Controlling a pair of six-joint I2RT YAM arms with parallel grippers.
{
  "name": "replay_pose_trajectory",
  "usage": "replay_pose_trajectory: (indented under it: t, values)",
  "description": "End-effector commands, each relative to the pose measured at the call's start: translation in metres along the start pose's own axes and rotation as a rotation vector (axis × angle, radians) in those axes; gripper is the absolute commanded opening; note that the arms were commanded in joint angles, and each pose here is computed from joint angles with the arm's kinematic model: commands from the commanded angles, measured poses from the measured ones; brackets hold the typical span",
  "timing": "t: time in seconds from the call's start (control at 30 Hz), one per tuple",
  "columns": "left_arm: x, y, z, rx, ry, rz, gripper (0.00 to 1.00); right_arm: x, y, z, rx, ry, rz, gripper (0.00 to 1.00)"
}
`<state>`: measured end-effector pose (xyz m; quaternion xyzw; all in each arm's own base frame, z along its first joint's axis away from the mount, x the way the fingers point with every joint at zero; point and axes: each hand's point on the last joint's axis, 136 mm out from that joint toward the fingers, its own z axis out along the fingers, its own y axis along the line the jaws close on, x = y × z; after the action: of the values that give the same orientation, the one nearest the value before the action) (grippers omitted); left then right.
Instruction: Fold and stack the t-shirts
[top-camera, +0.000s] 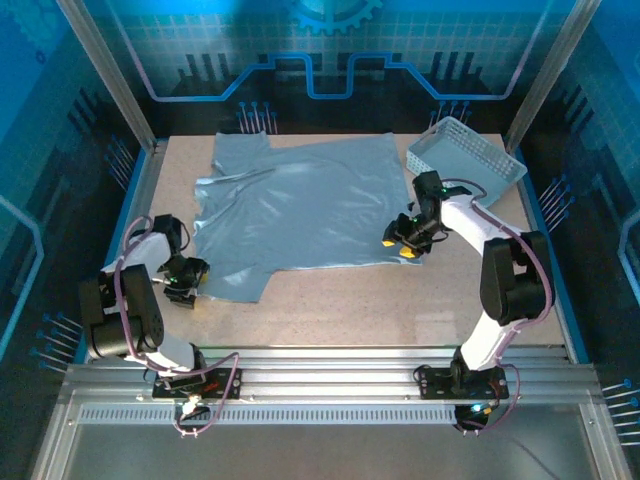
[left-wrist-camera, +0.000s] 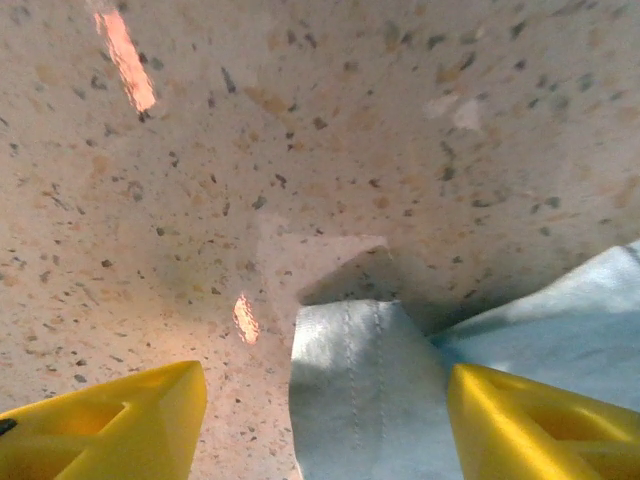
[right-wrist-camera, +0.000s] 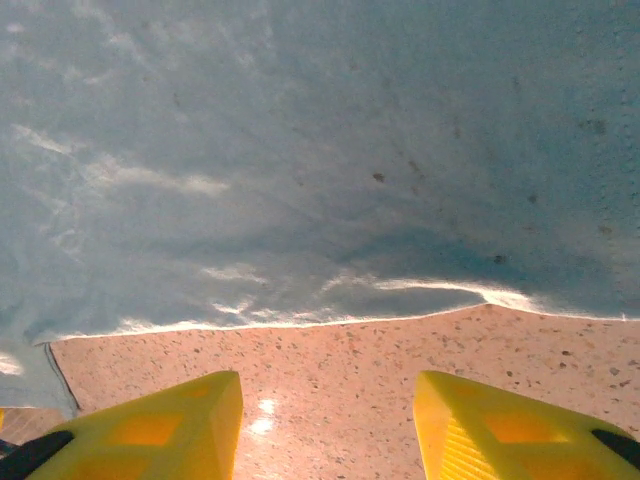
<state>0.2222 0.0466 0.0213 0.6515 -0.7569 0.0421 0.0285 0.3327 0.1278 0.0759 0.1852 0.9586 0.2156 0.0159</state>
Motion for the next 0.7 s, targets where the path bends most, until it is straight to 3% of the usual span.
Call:
replay_pose_trajectory:
  t: [0.0, 0.17, 0.43, 0.67]
  values:
    - [0.003, 0.002, 0.006, 0.013, 0.018, -0.016, 0.62, -0.003, 0.007, -0.016, -0.045, -0.041, -0.034, 0.50]
    - [-0.004, -0.001, 0.010, 0.047, -0.027, -0.004, 0.51, -0.002, 0.004, -0.017, -0.042, -0.045, -0.033, 0.50]
    - [-0.007, -0.001, -0.012, 0.095, -0.099, 0.015, 0.13, 0.001, -0.036, -0.010, 0.083, -0.051, 0.053, 0.49]
    - [0.022, 0.020, -0.019, 0.062, -0.080, 0.026, 0.10, -0.006, -0.071, 0.001, 0.138, -0.057, 0.206, 0.49]
